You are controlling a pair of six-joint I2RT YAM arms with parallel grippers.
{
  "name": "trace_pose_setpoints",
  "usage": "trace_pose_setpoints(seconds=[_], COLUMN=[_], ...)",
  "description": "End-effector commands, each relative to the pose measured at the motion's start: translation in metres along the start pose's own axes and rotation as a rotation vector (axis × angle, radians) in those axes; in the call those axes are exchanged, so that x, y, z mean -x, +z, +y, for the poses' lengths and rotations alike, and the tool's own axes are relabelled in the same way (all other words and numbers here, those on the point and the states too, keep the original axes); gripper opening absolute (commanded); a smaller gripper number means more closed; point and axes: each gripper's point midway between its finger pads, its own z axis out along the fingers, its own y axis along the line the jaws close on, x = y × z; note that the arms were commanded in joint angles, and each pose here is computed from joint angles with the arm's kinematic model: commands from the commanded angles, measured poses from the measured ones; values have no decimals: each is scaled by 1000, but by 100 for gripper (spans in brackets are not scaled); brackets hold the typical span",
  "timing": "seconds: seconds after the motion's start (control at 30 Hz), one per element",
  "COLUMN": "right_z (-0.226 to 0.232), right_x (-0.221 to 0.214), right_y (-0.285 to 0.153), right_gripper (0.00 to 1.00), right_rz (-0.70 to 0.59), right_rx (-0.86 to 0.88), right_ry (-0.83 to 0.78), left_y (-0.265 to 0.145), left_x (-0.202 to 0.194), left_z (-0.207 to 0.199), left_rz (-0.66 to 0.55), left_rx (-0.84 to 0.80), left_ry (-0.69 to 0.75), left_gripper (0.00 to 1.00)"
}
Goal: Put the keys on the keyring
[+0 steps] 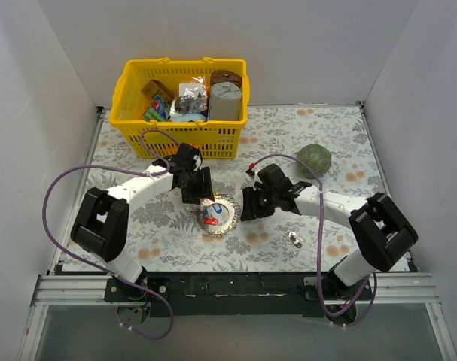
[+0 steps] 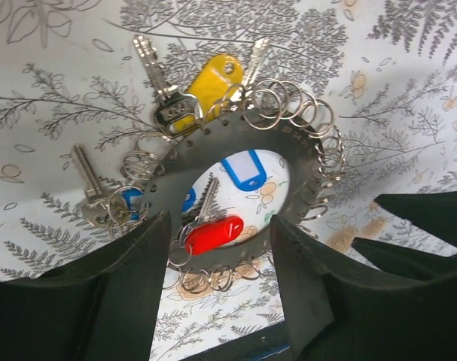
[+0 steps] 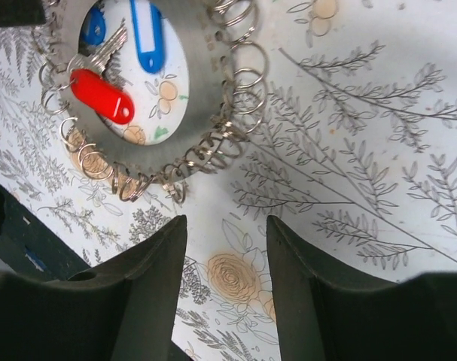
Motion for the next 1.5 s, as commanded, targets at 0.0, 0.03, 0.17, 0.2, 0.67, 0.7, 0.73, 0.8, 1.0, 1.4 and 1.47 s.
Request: trace_pose_setpoints(seconds=[0.0, 0.03, 0.17, 0.2, 0.67, 0.7, 0.73, 0.8, 1.0, 1.4, 1.47], right_z=[24, 26, 31, 31, 40, 41, 43, 43, 47, 67, 68], right_x=[2, 3, -4, -3, -7, -6, -4, -2, 18, 85, 90], right_y=[-6, -5, -2, -2, 21, 23, 24, 31, 42, 35, 34], right_gripper=[53, 53, 51, 50, 53, 53, 53, 53, 52, 53, 52], right_rz=[-40, -47, -33, -35, 11, 13, 11, 19, 12, -82, -96], right_rx=[83, 92, 105, 107, 170, 174, 181, 184, 194, 259, 258], right_ry=[-71, -77, -79, -80, -30, -24, -15, -5, 7, -55, -61], left_y=[-9, -7, -5, -4, 18, 19, 20, 21, 16, 1, -3], left_x=[8, 7, 3, 4, 2, -1, -1, -9, -26, -79, -80], left_z=[-19, -19, -18, -15, 40, 40, 39, 40, 42, 12, 8], left_rz=[-2, 5, 16, 11, 37, 44, 42, 60, 72, 110, 100], left_rx=[-74, -75, -81, -73, 158, 151, 142, 129, 115, 38, 32], left_ry=[41, 42, 39, 35, 46, 45, 43, 36, 14, 13, 17], left_gripper=[55, 55, 54, 54, 54, 54, 54, 50, 43, 39, 39])
